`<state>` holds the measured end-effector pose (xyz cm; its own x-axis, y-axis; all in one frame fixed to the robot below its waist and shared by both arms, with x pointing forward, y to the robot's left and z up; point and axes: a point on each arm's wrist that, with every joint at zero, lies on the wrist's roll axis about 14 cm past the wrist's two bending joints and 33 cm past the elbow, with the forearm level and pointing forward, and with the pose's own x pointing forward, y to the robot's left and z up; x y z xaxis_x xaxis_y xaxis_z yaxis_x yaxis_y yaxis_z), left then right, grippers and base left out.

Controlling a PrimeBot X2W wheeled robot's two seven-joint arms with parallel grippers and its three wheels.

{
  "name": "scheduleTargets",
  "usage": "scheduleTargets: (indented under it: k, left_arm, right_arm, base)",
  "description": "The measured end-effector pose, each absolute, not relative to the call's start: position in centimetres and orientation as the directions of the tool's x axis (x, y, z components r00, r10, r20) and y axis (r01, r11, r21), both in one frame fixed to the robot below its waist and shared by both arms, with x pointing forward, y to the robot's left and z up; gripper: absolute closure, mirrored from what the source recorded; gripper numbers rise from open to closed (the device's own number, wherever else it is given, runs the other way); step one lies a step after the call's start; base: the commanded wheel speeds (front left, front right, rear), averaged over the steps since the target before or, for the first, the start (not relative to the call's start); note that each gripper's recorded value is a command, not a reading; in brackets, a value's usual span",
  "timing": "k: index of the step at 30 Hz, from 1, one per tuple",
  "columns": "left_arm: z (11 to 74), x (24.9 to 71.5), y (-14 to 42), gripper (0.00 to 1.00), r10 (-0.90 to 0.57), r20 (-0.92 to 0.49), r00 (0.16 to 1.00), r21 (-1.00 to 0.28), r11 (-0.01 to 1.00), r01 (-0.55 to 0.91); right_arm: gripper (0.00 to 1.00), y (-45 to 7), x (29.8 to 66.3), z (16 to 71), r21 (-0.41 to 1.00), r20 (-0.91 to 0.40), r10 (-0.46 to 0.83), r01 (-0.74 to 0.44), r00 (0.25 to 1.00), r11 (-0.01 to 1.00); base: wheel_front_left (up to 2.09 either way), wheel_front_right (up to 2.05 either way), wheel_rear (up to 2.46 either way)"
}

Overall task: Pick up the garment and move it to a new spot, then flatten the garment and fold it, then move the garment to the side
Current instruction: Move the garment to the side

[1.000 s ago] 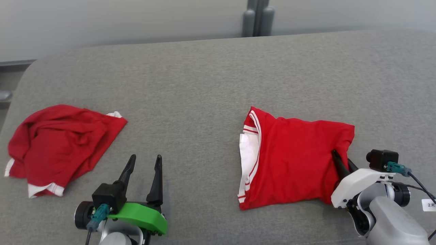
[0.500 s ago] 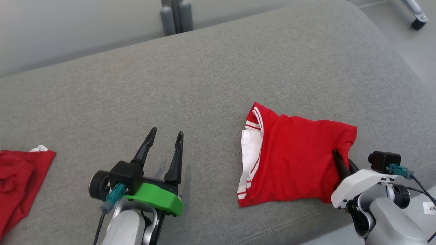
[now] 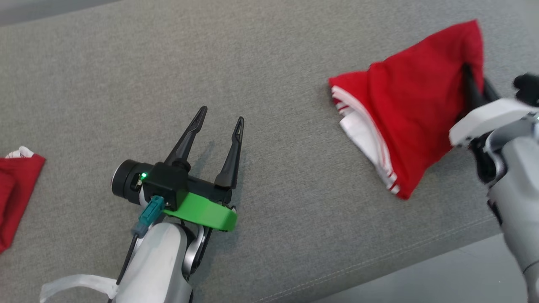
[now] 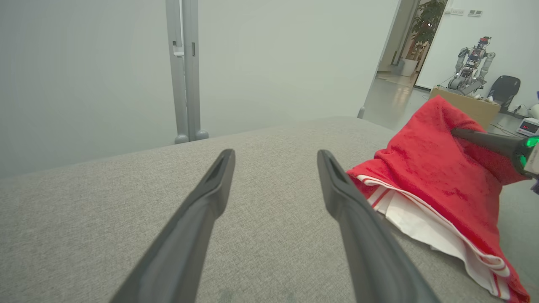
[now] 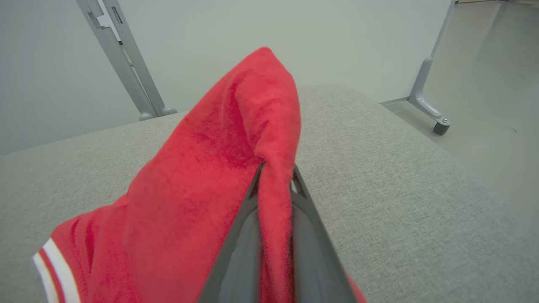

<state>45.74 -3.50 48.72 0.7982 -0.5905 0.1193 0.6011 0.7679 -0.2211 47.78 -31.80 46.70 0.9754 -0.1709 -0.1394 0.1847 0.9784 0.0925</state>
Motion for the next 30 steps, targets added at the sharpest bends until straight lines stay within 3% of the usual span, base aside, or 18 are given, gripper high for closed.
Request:
scheduleTargets:
  k: [5, 17, 18, 19, 20, 25, 30]
  left_arm:
    - [45.6, 46.7, -2.1, 0.0, -0.572, 0.058, 0.818, -0.223, 0.792, 0.569]
    - [41.2, 47.3, 2.6, 0.0, -0.485, -0.051, 0.873, -0.193, 0.863, 0.468]
    - [41.0, 47.3, 2.9, 0.0, -0.479, -0.058, 0.876, -0.192, 0.866, 0.461]
    - [40.7, 47.3, 3.1, 0.0, -0.474, -0.066, 0.878, -0.191, 0.869, 0.456]
    - [40.5, 47.2, 3.4, 0.0, -0.469, -0.072, 0.88, -0.19, 0.873, 0.45]
    - [39.6, 47.3, 4.2, 0.0, -0.453, -0.097, 0.886, -0.186, 0.883, 0.431]
    - [41.0, 47.5, 5.0, 0.0, -0.425, -0.072, 0.903, -0.176, 0.896, 0.408]
  right_arm:
    - [1.0, -36.0, 52.3, 47.8, 0.008, -0.112, -0.257, 0.26, 0.96, 0.966]
    - [1.0, -45.0, 54.5, 45.8, -0.123, -0.132, -0.482, 0.468, 0.866, 0.875]
    - [0.58, -45.2, 54.7, 45.7, -0.132, -0.128, -0.488, 0.473, 0.863, 0.871]
    - [0.58, -45.1, 54.9, 45.5, -0.149, -0.128, -0.488, 0.47, 0.863, 0.87]
    - [0.0, -44.9, 55.3, 45.3, -0.163, -0.126, -0.483, 0.462, 0.867, 0.872]
    - [0.0, -44.2, 57.2, 46.5, -0.187, -0.056, -0.482, 0.465, 0.874, 0.865]
    - [0.0, -40.5, 58.5, 47.4, -0.193, -0.027, -0.393, 0.381, 0.919, 0.904]
  base:
    - [0.0, 0.0, 0.0]
    - [0.0, 0.0, 0.0]
    - [0.0, 0.0, 0.0]
    - [0.0, 0.0, 0.0]
    - [0.0, 0.0, 0.0]
    - [0.0, 0.0, 0.0]
    - [0.0, 0.0, 0.0]
